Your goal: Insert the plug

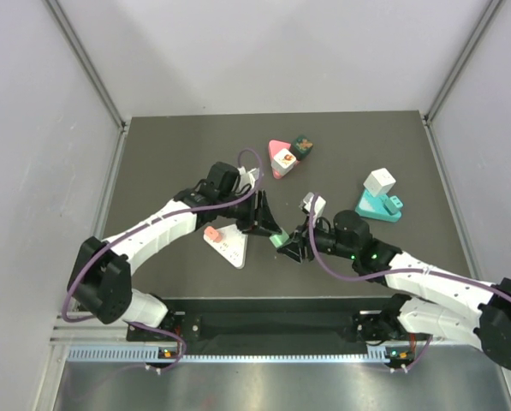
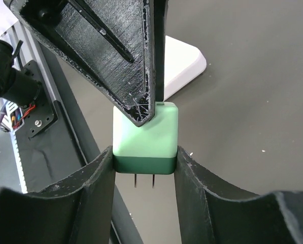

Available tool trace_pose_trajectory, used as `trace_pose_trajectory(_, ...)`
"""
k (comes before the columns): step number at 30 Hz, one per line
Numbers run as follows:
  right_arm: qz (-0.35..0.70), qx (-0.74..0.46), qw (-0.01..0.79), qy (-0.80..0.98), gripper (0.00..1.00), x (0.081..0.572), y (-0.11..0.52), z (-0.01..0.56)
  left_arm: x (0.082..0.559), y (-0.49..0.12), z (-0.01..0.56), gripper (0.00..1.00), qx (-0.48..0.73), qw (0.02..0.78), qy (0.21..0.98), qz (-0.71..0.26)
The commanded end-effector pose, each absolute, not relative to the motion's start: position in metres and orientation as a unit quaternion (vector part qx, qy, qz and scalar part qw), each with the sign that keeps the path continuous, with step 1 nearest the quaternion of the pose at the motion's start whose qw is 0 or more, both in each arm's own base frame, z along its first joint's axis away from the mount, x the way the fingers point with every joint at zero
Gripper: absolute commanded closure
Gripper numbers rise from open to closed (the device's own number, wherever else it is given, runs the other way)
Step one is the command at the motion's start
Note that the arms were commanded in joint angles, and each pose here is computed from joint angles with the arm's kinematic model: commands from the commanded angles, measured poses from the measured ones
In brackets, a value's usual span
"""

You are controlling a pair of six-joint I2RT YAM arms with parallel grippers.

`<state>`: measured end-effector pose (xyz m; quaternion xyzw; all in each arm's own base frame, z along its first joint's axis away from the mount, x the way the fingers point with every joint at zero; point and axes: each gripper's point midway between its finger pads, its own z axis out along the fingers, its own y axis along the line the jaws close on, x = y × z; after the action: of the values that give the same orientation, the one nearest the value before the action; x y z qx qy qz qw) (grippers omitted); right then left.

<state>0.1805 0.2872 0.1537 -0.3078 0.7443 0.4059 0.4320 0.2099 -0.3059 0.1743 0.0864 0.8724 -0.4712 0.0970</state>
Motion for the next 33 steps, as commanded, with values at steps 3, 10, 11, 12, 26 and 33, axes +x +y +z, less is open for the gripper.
trace_pose_trajectory(3, 0.423, -0.315, 0.481, 0.701, 1.00, 0.190, 0.303, 0.192, 0.211, -0.315, 0.167, 0.67, 0.071, 0.089, 0.862, -0.494)
trace_pose_trajectory(10, 0.415, -0.291, 0.488, 0.710, 0.68, 0.196, 0.301, 0.191, 0.197, -0.326, 0.186, 1.00, 0.062, 0.069, 0.823, -0.561)
trace_pose_trajectory(11, 0.412, -0.286, 0.493, 0.711, 0.63, 0.199, 0.300, 0.192, 0.198, -0.325, 0.186, 1.00, 0.058, 0.073, 0.824, -0.559)
trace_pose_trajectory(12, 0.411, -0.283, 0.495, 0.712, 0.56, 0.199, 0.299, 0.192, 0.197, -0.324, 0.190, 1.00, 0.055, 0.078, 0.823, -0.559)
trace_pose_trajectory(26, 0.414, -0.255, 0.514, 0.707, 0.00, 0.188, 0.276, 0.200, 0.232, -0.259, 0.191, 1.00, -0.082, 0.210, 0.898, -0.379)
trace_pose_trajectory(33, 0.396, -0.215, 0.540, 0.710, 0.00, 0.191, 0.255, 0.202, 0.232, -0.170, 0.196, 1.00, -0.254, 0.306, 0.888, -0.232)
